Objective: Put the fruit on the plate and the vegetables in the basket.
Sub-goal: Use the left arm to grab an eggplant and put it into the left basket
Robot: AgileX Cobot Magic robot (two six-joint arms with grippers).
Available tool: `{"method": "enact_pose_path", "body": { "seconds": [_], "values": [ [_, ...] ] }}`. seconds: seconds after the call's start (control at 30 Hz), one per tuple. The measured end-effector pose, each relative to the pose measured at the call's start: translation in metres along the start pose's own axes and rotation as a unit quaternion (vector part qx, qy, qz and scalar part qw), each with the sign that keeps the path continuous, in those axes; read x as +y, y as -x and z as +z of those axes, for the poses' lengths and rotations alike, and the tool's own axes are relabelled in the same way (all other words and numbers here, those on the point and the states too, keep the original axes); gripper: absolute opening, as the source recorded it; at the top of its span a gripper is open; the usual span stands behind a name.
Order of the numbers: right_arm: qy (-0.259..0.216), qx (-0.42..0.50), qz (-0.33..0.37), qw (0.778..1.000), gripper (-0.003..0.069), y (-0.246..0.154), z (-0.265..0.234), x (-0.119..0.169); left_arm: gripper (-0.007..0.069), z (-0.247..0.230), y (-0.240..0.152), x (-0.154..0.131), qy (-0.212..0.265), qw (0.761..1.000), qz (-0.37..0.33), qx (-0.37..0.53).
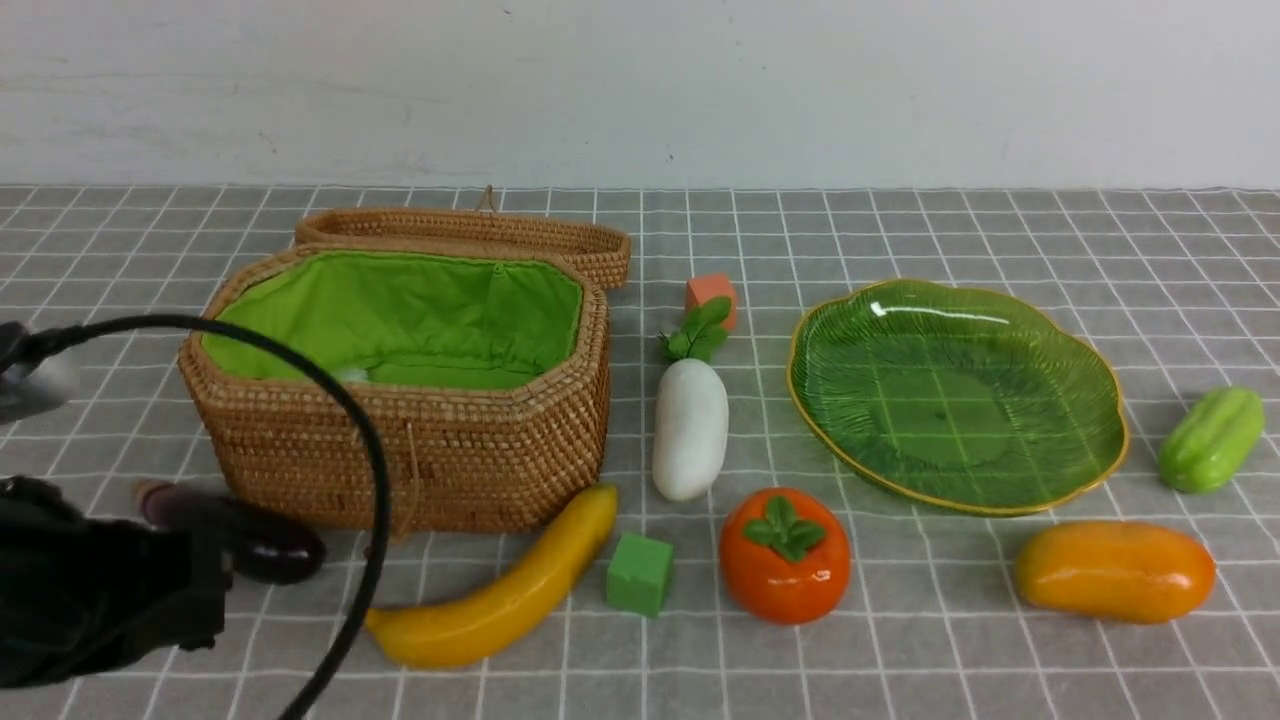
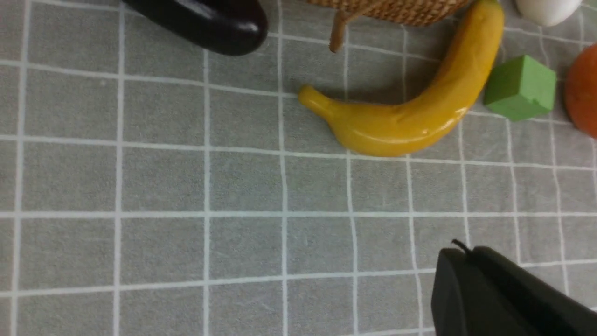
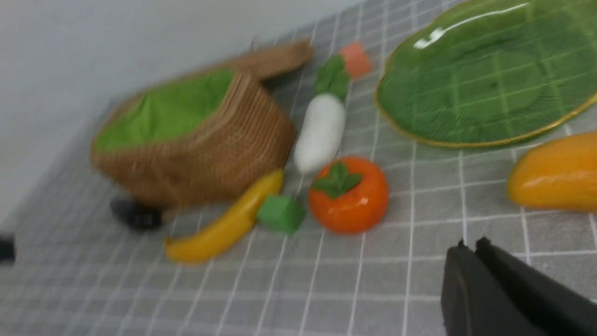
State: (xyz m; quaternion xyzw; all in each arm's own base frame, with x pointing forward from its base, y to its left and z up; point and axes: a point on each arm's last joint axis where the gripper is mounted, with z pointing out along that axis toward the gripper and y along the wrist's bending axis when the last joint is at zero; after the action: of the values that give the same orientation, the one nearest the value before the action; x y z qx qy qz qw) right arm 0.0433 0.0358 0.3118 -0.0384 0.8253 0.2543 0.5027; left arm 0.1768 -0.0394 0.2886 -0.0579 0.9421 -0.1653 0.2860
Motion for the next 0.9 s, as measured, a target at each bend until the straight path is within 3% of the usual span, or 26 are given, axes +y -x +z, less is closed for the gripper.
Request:
{"method": "enact_pose_path", "body": {
  "seconds": [0.1,0.2,0.53,0.9],
  "values": [
    [0.034,0.078,-0.094,0.992,-0.0011,0.031,-0.009,0.02,-0.0013,0.013,0.017,0.002,0.023,1.0,-0.012,0.01],
    [0.053,0.116,-0.134,0.983,-0.0011,0.056,-0.014,0.034,-0.0013,0.02,0.033,0.014,0.05,0.997,-0.063,0.006],
    [0.062,0.097,-0.186,0.976,-0.0007,0.074,-0.015,0.04,-0.0013,0.02,0.054,0.097,0.135,0.958,-0.25,-0.033],
    [0.063,0.095,-0.204,0.972,-0.0007,0.075,-0.014,0.04,-0.0013,0.058,0.097,0.116,0.134,0.948,-0.289,-0.008]
  ]
}}
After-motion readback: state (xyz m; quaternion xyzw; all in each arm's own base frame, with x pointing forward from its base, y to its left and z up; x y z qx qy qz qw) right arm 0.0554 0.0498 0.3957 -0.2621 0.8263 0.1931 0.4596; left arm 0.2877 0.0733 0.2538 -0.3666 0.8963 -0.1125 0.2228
